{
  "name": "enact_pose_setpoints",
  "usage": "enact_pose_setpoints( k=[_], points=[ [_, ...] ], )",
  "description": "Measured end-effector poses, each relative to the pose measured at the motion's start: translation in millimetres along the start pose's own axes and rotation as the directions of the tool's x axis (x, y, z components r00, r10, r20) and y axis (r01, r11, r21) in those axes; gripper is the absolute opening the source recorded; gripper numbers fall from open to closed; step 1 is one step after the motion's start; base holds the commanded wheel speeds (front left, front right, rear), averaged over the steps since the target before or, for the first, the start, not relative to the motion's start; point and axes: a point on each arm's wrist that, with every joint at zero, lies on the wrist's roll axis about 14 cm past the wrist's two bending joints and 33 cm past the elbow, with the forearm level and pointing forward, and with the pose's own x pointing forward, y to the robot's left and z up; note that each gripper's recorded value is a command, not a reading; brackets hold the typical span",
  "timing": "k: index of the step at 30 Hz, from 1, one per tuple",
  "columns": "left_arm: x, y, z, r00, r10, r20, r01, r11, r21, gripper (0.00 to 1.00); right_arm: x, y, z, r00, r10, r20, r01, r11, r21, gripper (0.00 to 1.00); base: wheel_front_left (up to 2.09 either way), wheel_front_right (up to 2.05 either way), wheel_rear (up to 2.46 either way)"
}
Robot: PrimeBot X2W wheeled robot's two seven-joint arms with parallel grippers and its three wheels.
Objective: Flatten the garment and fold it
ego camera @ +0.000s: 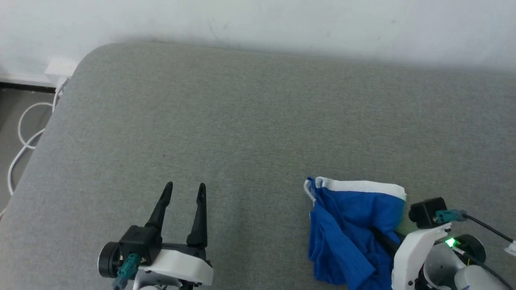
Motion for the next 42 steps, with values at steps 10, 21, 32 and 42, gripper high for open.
enact_pose_setpoints(
  k=[10,21,32,42],
  points=[
    [23.3,-48.9,-2.1,0.988,-0.152,0.007,0.152,0.988,-0.026,1.0,-42.7,-63.3,37.4,0.984,-0.176,0.02,0.169,0.905,-0.39,0.0,0.0,0.0,0.0],
    [67.9,-145.2,-9.1,0.906,-0.421,0.034,0.422,0.905,-0.049,1.0,-124.8,-170.1,45.6,0.894,-0.448,-0.023,0.376,0.776,-0.507,0.0,0.0,0.0,0.0],
    [108.9,-181.8,-47.9,0.858,-0.513,0.017,0.512,0.854,-0.091,1.0,-181.4,-289.0,15.7,0.736,-0.673,-0.07,0.536,0.643,-0.547,0.0,0.0,0.0,0.0],
    [129.3,-179.2,-88.5,0.863,-0.505,-0.019,0.499,0.858,-0.126,1.0,-226.3,-367.9,-11.2,0.542,-0.833,-0.109,0.658,0.502,-0.561,0.0,0.0,0.0,0.0]
  ],
)
